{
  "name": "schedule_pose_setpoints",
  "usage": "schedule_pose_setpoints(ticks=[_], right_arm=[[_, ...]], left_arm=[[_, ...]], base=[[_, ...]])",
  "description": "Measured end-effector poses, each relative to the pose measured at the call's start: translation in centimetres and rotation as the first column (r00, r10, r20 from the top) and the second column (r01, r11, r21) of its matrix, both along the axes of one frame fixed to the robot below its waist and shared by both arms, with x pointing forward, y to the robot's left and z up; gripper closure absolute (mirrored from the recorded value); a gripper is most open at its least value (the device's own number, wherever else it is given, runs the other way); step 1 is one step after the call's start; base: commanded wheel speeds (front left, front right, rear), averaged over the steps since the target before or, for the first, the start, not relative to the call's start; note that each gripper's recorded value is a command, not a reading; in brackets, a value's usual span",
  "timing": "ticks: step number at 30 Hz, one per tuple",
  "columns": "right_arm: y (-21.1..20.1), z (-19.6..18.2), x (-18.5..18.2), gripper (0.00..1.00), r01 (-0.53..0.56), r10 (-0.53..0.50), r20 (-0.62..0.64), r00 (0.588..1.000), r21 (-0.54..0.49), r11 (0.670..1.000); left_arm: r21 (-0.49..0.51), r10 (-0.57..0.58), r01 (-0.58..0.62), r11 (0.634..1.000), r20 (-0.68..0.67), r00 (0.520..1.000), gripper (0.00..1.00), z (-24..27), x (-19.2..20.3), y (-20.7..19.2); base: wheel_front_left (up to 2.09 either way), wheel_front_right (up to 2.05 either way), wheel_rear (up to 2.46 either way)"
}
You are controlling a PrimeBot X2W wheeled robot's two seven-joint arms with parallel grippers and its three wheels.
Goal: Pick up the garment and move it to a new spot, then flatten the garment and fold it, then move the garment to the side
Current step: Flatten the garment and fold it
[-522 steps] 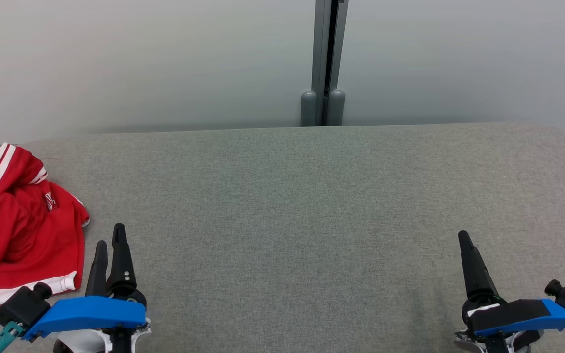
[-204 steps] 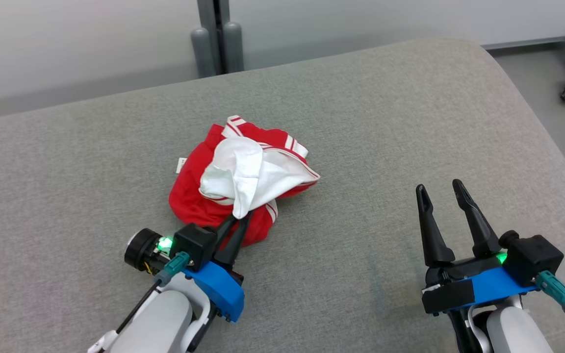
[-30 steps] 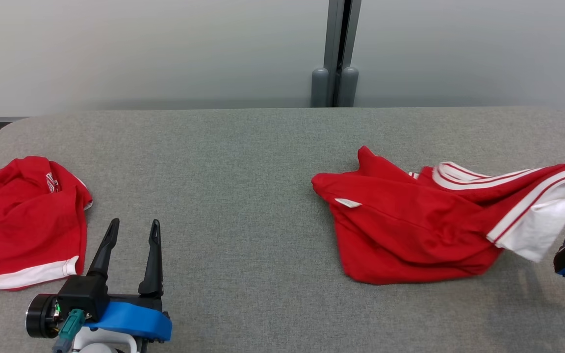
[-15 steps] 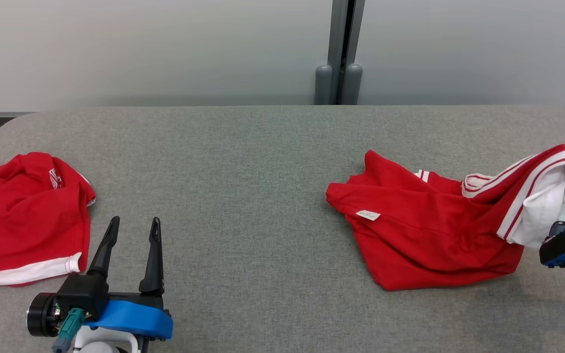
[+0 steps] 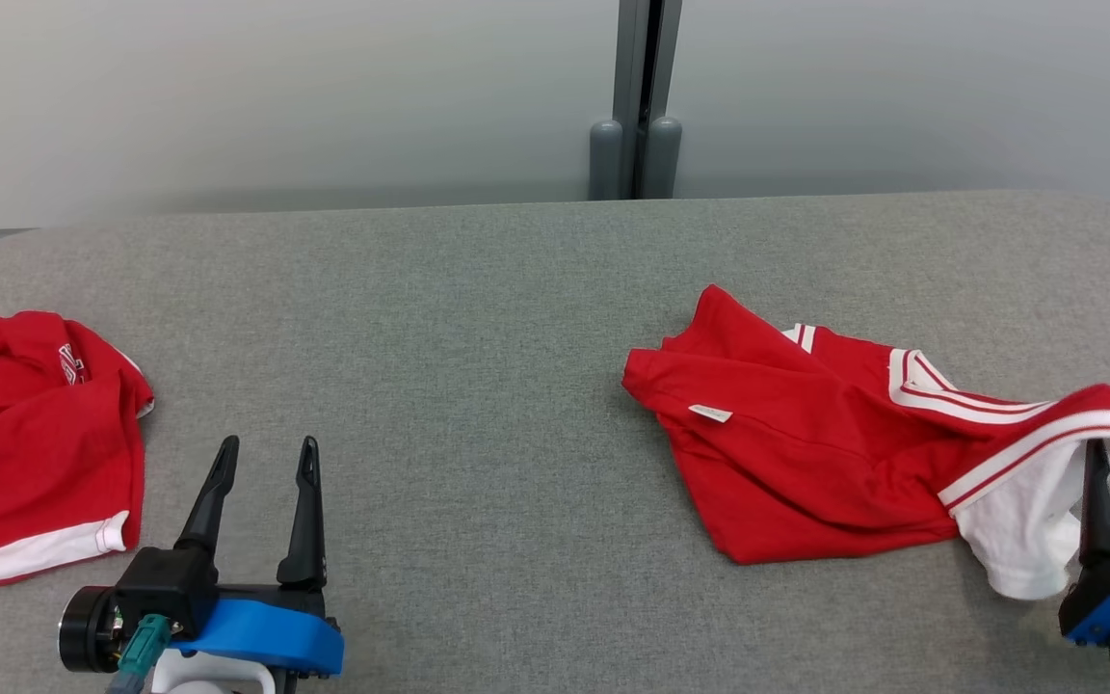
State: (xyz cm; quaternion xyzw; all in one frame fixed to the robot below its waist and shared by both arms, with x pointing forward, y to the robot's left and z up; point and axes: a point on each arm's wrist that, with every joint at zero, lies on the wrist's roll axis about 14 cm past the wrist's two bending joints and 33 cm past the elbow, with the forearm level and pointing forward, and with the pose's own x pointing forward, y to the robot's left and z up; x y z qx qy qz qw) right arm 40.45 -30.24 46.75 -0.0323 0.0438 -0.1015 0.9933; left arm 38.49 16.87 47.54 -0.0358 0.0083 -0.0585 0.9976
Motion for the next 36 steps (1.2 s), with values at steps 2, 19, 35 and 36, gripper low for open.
schedule_pose_setpoints(ticks=[2, 19, 35, 36], right_arm=[[-0.2, -1.5, -1.3, 0.00, 0.013, -0.013, -0.043, 0.999, 0.003, 1.000], [2.2, -2.9, -5.6, 0.00, -0.008, 0.009, -0.063, 0.998, 0.019, 1.000], [14.6, 4.7, -1.3, 0.00, -0.348, 0.335, 0.196, 0.922, 0.037, 0.937], [15.0, 4.4, -1.4, 0.00, -0.359, 0.345, 0.190, 0.919, 0.045, 0.932]], left_arm=[[-0.003, -0.013, 0.013, 1.000, -0.003, 1.000, 0.00, -0.1, 0.2, -0.5], [-0.011, -0.041, 0.041, 0.999, 0.005, 0.999, 0.00, 0.2, 0.5, -1.5], [-0.007, -0.015, 0.015, 1.000, 0.013, 1.000, 0.00, 0.5, -0.7, -0.6], [-0.007, -0.013, 0.013, 1.000, 0.013, 1.000, 0.00, 0.5, -0.8, -0.5]], base=[[0.00, 0.00, 0.00], [0.00, 0.00, 0.00], [0.00, 0.00, 0.00], [0.00, 0.00, 0.00]])
